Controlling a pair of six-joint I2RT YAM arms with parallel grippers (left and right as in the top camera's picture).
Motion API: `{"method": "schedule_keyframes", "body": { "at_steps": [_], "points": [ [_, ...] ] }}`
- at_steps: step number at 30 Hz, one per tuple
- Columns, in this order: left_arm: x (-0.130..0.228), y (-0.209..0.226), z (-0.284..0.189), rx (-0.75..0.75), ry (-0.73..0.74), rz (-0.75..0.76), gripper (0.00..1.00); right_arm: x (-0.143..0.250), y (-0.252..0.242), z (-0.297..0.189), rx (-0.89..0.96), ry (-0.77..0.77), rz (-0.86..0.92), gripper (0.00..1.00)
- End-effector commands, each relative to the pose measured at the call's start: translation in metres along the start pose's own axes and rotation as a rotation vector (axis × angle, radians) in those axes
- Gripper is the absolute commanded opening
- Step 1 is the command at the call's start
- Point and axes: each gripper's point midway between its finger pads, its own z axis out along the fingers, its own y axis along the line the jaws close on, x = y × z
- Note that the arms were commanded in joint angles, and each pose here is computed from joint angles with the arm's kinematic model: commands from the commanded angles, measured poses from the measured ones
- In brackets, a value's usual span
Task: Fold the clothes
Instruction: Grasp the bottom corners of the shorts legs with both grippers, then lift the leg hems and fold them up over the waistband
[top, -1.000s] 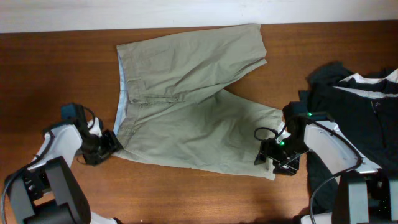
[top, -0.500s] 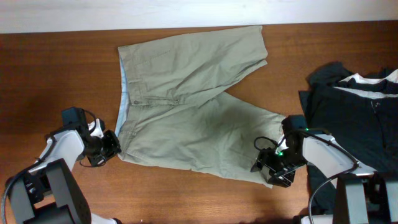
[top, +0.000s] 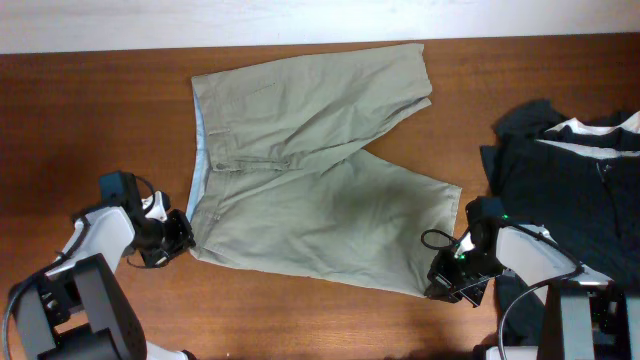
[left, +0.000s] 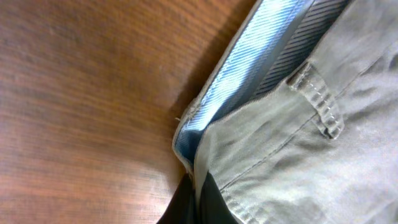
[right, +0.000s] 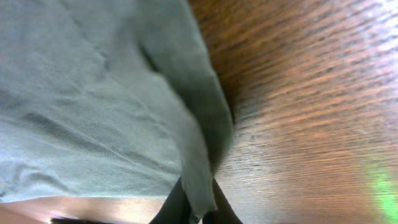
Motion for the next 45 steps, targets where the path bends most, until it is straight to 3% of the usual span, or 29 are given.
{"method": "schedule_keyframes", "body": {
  "at_steps": [1,4,5,6,10,12,14,16,22,25,28,30,33,35,37,42,45],
  "points": [
    [-0.017,-0.013,-0.029,0.011,-0.043,0.072,0.00,-0.012,0.012,-0.034,0.025,-0.075,-0.080,0.04],
    [-0.016,-0.024,-0.105,-0.048,-0.138,0.096,0.00,-0.017,0.041,-0.162,0.059,-0.420,-0.175,0.04],
    [-0.012,-0.023,-0.123,-0.082,-0.170,0.101,0.00,-0.012,0.044,-0.195,0.064,-0.509,-0.186,0.04],
    [0.000,-0.022,-0.166,-0.136,-0.260,0.113,0.00,0.006,0.057,-0.258,0.027,-0.662,-0.213,0.04],
    [0.050,-0.024,-0.246,-0.189,-0.442,0.134,0.00,0.048,0.069,-0.332,-0.054,-0.803,-0.252,0.04],
    [0.066,-0.022,-0.261,-0.207,-0.473,0.133,0.00,0.048,0.071,-0.336,-0.059,-0.812,-0.254,0.04],
    [0.056,-0.023,-0.260,-0.207,-0.480,0.135,0.00,0.018,0.086,-0.332,-0.043,-0.792,-0.247,0.04],
    [0.022,-0.023,-0.240,-0.214,-0.423,0.126,0.00,-0.037,0.111,-0.316,-0.019,-0.752,-0.236,0.04],
    [-0.101,-0.014,-0.109,-0.182,-0.250,0.106,0.00,-0.196,0.179,-0.221,-0.077,-0.638,-0.255,0.04],
    [-0.105,0.011,-0.084,-0.290,-0.192,0.082,0.00,-0.227,0.196,-0.192,-0.130,-0.617,-0.278,0.04],
    [-0.102,0.003,-0.089,-0.251,-0.180,0.084,0.00,-0.222,0.195,-0.199,-0.141,-0.615,-0.298,0.04],
    [-0.096,-0.011,-0.129,-0.235,-0.199,0.103,0.00,-0.195,0.181,-0.233,-0.146,-0.623,-0.296,0.04],
    [-0.081,-0.055,-0.218,-0.132,-0.347,0.223,0.00,-0.144,0.162,-0.291,-0.154,-0.694,-0.294,0.04],
    [-0.049,-0.072,-0.294,-0.123,-0.516,0.278,0.00,-0.091,0.151,-0.348,-0.194,-0.851,-0.322,0.04],
    [-0.001,-0.077,-0.336,-0.109,-0.633,0.302,0.00,-0.048,0.136,-0.380,-0.201,-0.972,-0.332,0.04],
    [0.042,-0.062,-0.311,-0.131,-0.439,0.262,0.00,-0.050,0.121,-0.352,-0.115,-0.852,-0.319,0.04],
    [0.059,-0.046,-0.272,-0.148,-0.273,0.234,0.00,-0.060,0.116,-0.332,-0.052,-0.777,-0.337,0.04]
  ]
}}
